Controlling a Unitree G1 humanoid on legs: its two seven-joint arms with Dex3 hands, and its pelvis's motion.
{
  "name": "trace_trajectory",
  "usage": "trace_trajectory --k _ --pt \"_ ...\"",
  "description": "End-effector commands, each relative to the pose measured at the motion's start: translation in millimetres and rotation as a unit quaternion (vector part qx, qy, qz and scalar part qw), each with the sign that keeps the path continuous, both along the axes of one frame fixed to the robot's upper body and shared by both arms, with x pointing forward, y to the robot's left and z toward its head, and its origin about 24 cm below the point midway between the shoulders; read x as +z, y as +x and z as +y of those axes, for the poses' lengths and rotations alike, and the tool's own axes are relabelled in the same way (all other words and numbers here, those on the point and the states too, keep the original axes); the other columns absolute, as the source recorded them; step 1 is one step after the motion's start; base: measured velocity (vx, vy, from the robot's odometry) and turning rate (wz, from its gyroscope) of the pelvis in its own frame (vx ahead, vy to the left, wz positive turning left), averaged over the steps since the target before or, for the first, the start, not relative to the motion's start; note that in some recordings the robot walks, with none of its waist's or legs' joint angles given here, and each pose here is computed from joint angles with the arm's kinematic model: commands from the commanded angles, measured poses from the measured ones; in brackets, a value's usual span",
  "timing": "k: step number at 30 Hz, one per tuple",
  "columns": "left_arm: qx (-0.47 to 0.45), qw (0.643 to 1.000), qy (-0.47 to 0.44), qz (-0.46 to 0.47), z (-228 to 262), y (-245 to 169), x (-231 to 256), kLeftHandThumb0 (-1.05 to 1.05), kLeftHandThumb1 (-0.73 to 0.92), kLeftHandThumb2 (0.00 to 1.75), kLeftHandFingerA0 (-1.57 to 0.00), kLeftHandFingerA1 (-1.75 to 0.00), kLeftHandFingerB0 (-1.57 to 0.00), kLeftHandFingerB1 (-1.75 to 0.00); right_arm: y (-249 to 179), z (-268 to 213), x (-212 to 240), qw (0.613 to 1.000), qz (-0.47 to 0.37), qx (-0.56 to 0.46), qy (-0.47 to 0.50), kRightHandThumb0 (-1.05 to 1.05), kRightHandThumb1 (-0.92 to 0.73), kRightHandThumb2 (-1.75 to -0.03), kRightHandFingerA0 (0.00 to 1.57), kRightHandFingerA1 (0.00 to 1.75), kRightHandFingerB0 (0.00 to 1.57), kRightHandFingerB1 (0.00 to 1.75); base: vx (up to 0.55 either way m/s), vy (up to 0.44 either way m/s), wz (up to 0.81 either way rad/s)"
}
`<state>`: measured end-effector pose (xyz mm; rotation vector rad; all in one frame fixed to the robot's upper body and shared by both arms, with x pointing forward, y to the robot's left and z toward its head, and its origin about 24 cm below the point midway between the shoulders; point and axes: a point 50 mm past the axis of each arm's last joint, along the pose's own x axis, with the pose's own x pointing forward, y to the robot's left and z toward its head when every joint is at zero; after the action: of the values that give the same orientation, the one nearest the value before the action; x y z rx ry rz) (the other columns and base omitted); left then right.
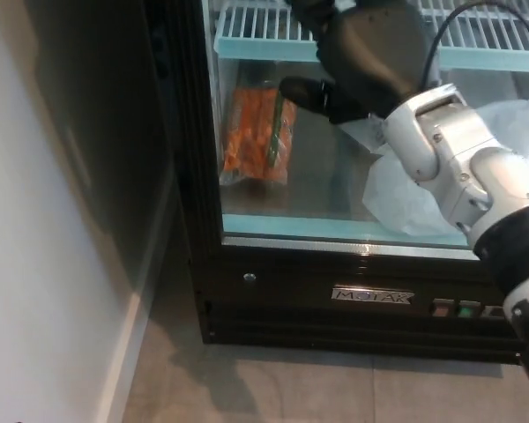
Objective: The robot stands in front of a refrigerator with an opened door and closes the door by swing its right hand at the door
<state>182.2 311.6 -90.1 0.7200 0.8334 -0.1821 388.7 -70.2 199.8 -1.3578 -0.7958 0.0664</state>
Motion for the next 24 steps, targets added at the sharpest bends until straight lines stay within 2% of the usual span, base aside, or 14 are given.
trace_trajectory --k 1,7,8,9,12,13,15,16,17,18,22,23,24 --pt "-0.002 1.0 0.006 0.007 9 -1 4 -0.63 0.71 1.06 -0.34 -0.54 -0.17 -0.44 -44 -16 -7 0.994 -0.061 0.064 0.059 -0.77 -0.8 -1.15 0.0 0.18 0.0 0.18 0.0 0.0 0.0" --pt "-0.001 1.0 0.005 0.006 9 -2 4 -0.62 0.72 1.06 -0.34 -0.54 -0.18 -0.44 -64 -24 -15 0.993 -0.063 0.075 0.066 -0.78 -0.81 -1.16 0.0 0.17 0.0 0.17 0.0 0.0 0.0" --pt "-0.006 1.0 0.012 0.009 9 -3 3 -0.6 0.71 1.07 -0.36 -0.55 -0.18 -0.45 -83 -36 -32 0.992 -0.053 0.083 0.076 -0.77 -0.8 -1.13 0.0 0.17 0.0 0.19 0.0 0.0 0.0" --pt "-0.005 1.0 0.013 0.009 10 -4 3 -0.61 0.72 1.06 -0.35 -0.54 -0.19 -0.45 -98 -47 -47 0.992 -0.041 0.085 0.085 -0.75 -0.76 -0.86 0.0 0.17 0.04 0.2 0.0 0.0 0.0" --pt "-0.001 1.0 0.011 0.009 11 -5 3 -0.61 0.72 1.06 -0.35 -0.54 -0.19 -0.45 -109 -54 -59 0.992 -0.03 0.08 0.092 -0.75 -0.76 -0.86 0.0 0.17 0.04 0.2 0.0 0.0 0.0" --pt "-0.002 1.0 0.011 0.008 10 -5 3 -0.59 0.7 1.06 -0.36 -0.55 -0.18 -0.45 -114 -61 -69 0.992 -0.013 0.072 0.098 -0.77 -0.78 -1.12 0.0 0.21 0.05 0.21 0.0 0.0 0.0" --pt "-0.003 1.0 0.01 0.008 10 -6 2 -0.59 0.7 1.06 -0.36 -0.55 -0.18 -0.45 -122 -71 -84 0.992 0.01 0.059 0.108 -0.77 -0.78 -1.12 0.0 0.21 0.05 0.21 0.0 0.0 0.0" --pt "-0.003 1.0 0.01 0.008 9 -5 2 -0.67 0.84 0.7 -0.39 -0.39 -0.29 -0.33 -125 -76 -92 0.992 0.025 0.049 0.113 -0.77 -0.78 -1.12 0.0 0.2 0.04 0.21 0.0 0.0 0.0" --pt "-0.003 1.0 0.009 0.008 9 -5 2 -0.67 0.84 0.7 -0.39 -0.39 -0.29 -0.33 -128 -82 -102 0.991 0.042 0.036 0.12 -0.77 -0.78 -1.12 0.0 0.2 0.04 0.21 0.0 0.0 0.0" --pt "-0.001 1.0 0.008 0.007 9 -5 2 -0.58 0.7 1.06 -0.36 -0.56 -0.17 -0.45 -133 -94 -120 0.99 0.068 0.009 0.127 -0.75 -0.77 -1.11 0.0 0.21 0.04 0.22 0.0 0.0 0.0" --pt "0.0 1.0 0.008 0.006 9 -5 3 -0.59 0.7 1.06 -0.35 -0.55 -0.18 -0.45 -138 -102 -133 0.988 0.084 -0.011 0.13 -0.75 -0.77 -1.11 0.0 0.21 0.05 0.22 0.0 0.0 0.0" --pt "0.005 1.0 0.006 0.007 10 -6 2 -0.61 0.71 1.05 -0.34 -0.53 -0.18 -0.44 -140 -112 -152 0.983 0.113 -0.041 0.136 -0.73 -0.76 -0.9 0.01 0.16 0.02 0.21 0.0 0.0 0.0" --pt "0.009 1.0 0.006 0.007 10 -8 1 -0.61 0.72 1.05 -0.34 -0.54 -0.19 -0.44 -146 -128 -179 0.973 0.156 -0.087 0.149 -0.75 -0.76 -1.1 0.0 0.22 0.09 0.24 0.0 0.0 0.0"
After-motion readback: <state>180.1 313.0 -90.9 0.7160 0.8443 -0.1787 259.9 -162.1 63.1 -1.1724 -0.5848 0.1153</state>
